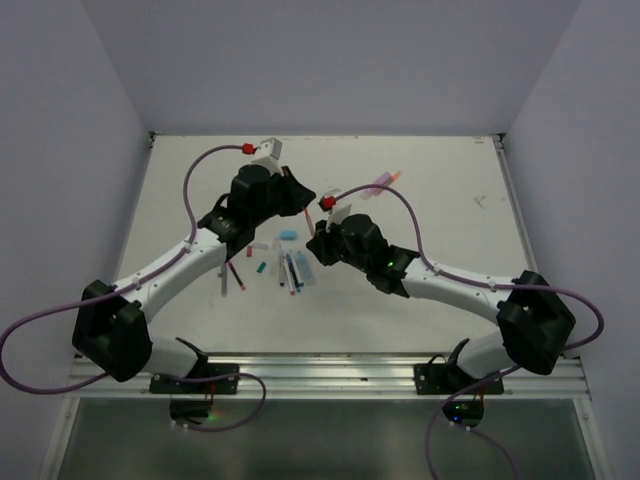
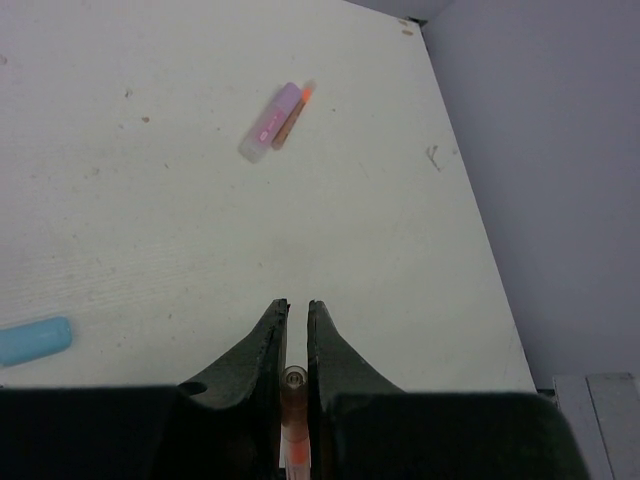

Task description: Open the pen caps

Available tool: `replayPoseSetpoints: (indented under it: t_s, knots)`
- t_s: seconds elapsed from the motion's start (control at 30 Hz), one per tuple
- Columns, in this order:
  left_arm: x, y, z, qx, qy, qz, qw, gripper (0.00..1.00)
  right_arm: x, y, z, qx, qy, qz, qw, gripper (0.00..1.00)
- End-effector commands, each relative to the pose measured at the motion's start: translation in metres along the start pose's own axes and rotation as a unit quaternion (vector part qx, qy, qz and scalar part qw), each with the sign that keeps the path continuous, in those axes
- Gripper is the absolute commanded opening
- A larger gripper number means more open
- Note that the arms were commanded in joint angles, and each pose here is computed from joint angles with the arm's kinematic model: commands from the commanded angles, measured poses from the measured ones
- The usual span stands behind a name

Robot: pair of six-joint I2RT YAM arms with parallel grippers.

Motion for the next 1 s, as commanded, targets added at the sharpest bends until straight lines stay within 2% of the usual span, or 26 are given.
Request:
replayPoseSetpoints:
  t_s: [0.0, 0.23, 0.57, 0.8, 0.87, 0.97]
  knots:
    - [-0.043, -0.046, -0.017, 0.078, -0.097, 0.016, 0.992, 0.0, 0.01, 0.0, -0.002, -0.008, 0.007, -0.022, 1.0, 0.0]
    - [-0.096, -0.087, -0.047, 0.125, -0.222, 0.017, 0.967, 0.0, 0.051, -0.003, -0.009, -0.018, 0.055, -0.026, 0.998, 0.0]
    - [-0.157, -0.112, -0.085, 0.171, -0.326, -0.016, 0.93, 0.0, 0.087, -0.003, -0.014, -0.033, 0.096, -0.027, 0.994, 0.0]
    - [-0.181, -0.117, -0.091, 0.175, -0.347, -0.016, 0.921, 0.0, 0.102, -0.001, -0.019, -0.036, 0.116, -0.028, 0.992, 0.0]
    - [-0.177, -0.116, -0.087, 0.171, -0.334, -0.009, 0.927, 0.0, 0.101, -0.002, -0.02, -0.03, 0.119, -0.022, 0.992, 0.0]
    - [-0.161, -0.097, -0.069, 0.128, -0.282, 0.001, 0.951, 0.0, 0.098, -0.009, -0.022, 0.017, 0.132, 0.0, 0.991, 0.0]
Point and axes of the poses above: each gripper's point midway between its finger pads, its own z axis out along the fingers, its own y axis along the line the jaws close on, x = y × z, the point moved 7 cm from there along -z, back along the fingers, and after that the axes turned 12 degrees about -z, right-handed, at the moved point
